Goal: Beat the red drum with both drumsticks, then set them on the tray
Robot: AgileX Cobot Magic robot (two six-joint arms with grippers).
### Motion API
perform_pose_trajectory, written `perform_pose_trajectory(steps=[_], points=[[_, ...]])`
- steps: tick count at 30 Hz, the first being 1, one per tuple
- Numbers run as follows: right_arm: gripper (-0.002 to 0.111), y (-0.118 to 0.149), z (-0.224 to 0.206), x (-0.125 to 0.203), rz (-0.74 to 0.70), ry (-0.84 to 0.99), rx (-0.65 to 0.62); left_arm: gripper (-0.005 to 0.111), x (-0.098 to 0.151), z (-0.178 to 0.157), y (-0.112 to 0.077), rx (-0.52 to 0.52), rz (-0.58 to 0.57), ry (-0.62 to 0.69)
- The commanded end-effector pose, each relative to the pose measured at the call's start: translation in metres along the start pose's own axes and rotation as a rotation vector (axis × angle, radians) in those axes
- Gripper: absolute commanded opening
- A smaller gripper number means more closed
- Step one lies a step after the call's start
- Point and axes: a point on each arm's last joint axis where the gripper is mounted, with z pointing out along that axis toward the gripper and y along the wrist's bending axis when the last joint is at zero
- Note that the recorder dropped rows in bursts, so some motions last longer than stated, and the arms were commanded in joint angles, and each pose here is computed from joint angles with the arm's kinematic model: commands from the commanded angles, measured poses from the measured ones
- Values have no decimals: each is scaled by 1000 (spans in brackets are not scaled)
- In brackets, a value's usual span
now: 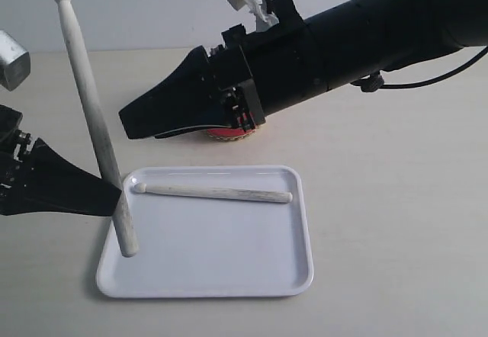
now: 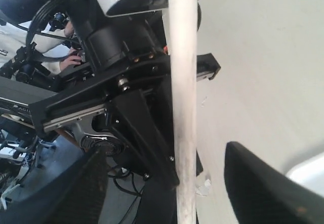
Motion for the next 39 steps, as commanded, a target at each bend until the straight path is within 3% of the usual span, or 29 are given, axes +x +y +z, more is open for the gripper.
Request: perform_pose_trajectory(steps=[1,21,39], points=[[64,5,3,-1,-22,-15,-17,0,-3,7,-10,58,40,-23],[64,16,22,9,-59,77,-47,0,-5,11,-16,94,62,-39],[56,16,22,1,-40,-12,-52,0,-5,11,-16,94,60,-38]])
